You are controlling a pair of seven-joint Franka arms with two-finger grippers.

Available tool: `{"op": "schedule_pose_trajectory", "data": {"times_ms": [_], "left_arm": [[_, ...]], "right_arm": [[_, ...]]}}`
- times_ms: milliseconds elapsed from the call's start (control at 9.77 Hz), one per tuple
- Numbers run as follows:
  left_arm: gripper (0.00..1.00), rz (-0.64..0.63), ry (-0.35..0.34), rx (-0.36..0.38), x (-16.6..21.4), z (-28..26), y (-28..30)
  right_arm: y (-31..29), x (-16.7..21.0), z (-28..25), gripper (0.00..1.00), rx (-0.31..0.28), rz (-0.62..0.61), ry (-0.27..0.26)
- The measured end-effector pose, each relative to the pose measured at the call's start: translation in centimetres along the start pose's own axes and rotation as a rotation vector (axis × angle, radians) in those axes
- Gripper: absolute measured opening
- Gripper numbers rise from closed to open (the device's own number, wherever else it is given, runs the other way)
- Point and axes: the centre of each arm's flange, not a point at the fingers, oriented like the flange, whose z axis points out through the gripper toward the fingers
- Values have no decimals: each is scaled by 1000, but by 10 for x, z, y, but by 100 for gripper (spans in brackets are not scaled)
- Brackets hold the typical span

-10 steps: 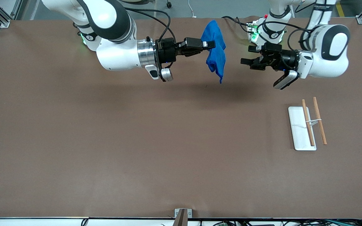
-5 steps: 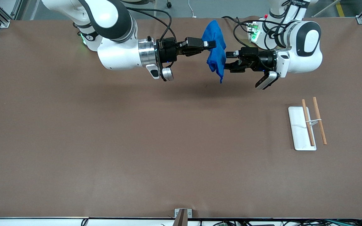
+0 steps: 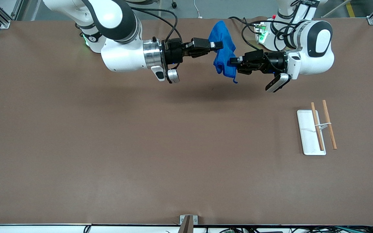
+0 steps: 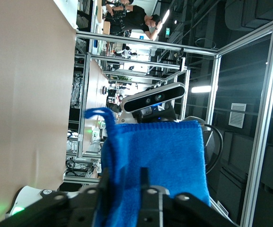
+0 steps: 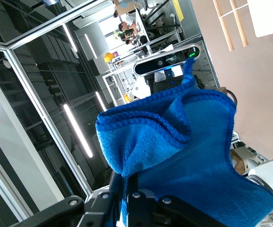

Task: Right arm passes towel to left arm to hang
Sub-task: 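Grasp the towel with the left gripper while the right gripper releases, then drape the towel over the wooden dowels with the left gripper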

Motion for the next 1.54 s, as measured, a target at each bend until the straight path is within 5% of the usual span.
{"op": "schedule_pose_trajectory", "data": {"times_ms": [102,409,614,819,1024,1331,1535], "left_arm": [[3,7,9,-3,1,-4,4],[2,25,36,-10,7,-17,13],[2,36,-15,64,10,-21,22],[2,81,-82,227,21,-43,40],[2,143,-127,450,37,-82,63],[2,203,-99,718,81,-158,83],[2,179,-41,816,117,-209,76]], "right_arm": [[0,0,0,7,0,-1,0],[0,0,0,9,0,-1,1],[6,4,-5,37,-61,-36,16],[9,22,-32,69,-278,-88,45],[4,45,-80,99,-570,-86,143],[-7,69,-163,100,-920,-143,322],[-22,80,-259,100,-1144,-161,428]]}}
